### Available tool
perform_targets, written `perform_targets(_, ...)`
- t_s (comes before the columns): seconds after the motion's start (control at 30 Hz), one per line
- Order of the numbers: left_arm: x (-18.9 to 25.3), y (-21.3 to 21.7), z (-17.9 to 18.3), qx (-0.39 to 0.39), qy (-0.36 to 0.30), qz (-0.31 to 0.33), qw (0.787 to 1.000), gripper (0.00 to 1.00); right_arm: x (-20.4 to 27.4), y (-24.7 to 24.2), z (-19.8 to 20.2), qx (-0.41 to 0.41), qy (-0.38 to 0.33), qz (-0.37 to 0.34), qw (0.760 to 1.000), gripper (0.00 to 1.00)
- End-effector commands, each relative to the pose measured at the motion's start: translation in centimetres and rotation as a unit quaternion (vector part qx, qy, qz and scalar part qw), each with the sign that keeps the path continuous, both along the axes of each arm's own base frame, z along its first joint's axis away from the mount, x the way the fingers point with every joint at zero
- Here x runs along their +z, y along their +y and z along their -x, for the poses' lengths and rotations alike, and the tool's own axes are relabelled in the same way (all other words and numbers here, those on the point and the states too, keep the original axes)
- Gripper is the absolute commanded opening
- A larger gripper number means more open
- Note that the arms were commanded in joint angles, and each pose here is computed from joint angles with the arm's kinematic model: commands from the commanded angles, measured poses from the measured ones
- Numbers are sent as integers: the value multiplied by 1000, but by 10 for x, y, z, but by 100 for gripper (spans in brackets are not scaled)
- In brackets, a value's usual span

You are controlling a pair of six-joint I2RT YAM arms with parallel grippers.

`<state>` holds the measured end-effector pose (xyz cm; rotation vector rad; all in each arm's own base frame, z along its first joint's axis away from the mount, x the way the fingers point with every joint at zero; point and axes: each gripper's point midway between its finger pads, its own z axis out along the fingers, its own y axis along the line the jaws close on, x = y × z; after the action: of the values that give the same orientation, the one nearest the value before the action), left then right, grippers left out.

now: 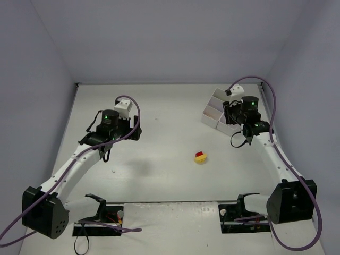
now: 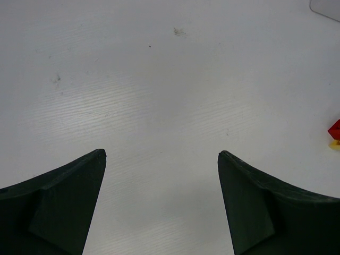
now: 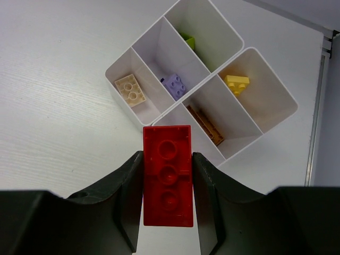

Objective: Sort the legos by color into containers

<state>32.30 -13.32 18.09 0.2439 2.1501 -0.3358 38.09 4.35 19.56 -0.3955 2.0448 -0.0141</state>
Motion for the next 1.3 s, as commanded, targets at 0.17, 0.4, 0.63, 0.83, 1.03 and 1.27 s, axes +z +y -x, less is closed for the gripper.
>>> perform_targets(0.17, 29, -4, -13, -8, -52, 5, 999, 80, 10, 7, -11, 28, -19, 4, 999, 4)
perform_targets(0.4, 28, 0, -12, -1, -54, -9, 998, 80, -9, -5, -15, 19, 8, 23, 1000, 8)
perform_targets(0.63, 28, 0, -11, -2, -55, -16, 998, 80, -33, -14, -22, 21, 35, 62, 997, 9)
perform_targets(0.83, 30, -2, -9, -5, -60, -18, 998, 80, -41, -21, -32, 24, 40, 94, 995, 11)
perform_targets(1.03, 30, -4, -7, -8, -60, -18, 998, 80, -41, -27, -41, 33, 36, 129, 991, 12)
perform_targets(1.27, 31, -5, -7, -10, -60, -17, 998, 80, -45, -28, -43, 54, 36, 154, 986, 13)
